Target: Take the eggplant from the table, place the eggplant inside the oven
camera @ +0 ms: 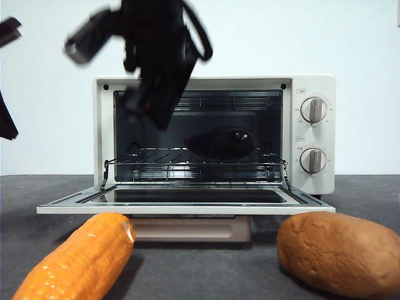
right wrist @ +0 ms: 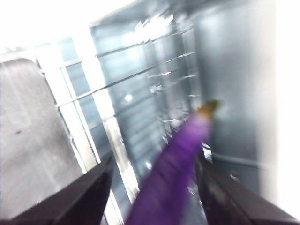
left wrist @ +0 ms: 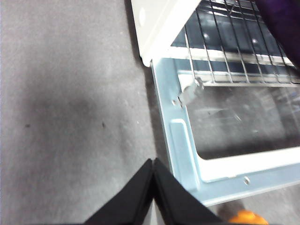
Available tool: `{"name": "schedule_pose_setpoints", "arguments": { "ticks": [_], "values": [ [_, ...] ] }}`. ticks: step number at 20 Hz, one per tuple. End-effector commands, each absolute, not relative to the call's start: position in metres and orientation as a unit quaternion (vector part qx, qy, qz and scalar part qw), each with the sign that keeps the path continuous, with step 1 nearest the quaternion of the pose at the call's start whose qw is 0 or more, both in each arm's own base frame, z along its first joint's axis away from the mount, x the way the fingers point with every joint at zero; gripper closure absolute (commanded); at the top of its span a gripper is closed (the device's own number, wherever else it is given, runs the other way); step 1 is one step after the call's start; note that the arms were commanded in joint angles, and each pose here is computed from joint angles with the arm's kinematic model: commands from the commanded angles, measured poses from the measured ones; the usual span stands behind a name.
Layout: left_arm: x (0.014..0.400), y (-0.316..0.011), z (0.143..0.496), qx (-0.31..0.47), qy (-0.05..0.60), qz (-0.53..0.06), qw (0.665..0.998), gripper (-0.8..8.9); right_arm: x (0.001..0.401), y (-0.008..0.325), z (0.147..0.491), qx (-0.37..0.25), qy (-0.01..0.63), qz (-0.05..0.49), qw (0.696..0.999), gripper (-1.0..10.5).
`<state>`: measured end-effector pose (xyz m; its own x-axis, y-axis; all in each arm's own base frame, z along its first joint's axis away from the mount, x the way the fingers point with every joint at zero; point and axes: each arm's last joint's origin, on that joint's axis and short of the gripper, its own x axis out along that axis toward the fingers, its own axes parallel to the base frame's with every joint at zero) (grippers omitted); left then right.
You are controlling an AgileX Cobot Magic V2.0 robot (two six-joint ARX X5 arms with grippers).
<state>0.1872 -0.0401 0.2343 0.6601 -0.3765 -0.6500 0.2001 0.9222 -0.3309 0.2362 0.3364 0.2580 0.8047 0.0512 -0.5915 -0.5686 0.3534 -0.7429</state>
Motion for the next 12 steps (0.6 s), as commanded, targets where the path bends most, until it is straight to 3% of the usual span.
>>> {"name": "schedule_pose_setpoints", "arguments": {
  "ticks": [1,5,9,12],
  "values": [
    [0.200,-0.043,0.225,-0.115,0.393,-0.159,0.898,8.08,0.218,0.335,0.283,-0.499,0.237,0.203,0.809,6.9],
    [0.223,-0.047,0.197,-0.106,0.433,-0.165,0.880,8.08,0.182,0.306,0.328,-0.461,0.247,0.213,0.825,8.2],
    [0.236,-0.051,0.174,-0.120,0.469,-0.197,0.852,8.08,0.154,0.276,0.362,-0.406,0.261,0.272,0.832,9.3],
    [0.241,-0.053,0.157,-0.132,0.496,-0.216,0.830,8.08,0.134,0.252,0.385,-0.365,0.264,0.319,0.834,9.4]
  ]
}}
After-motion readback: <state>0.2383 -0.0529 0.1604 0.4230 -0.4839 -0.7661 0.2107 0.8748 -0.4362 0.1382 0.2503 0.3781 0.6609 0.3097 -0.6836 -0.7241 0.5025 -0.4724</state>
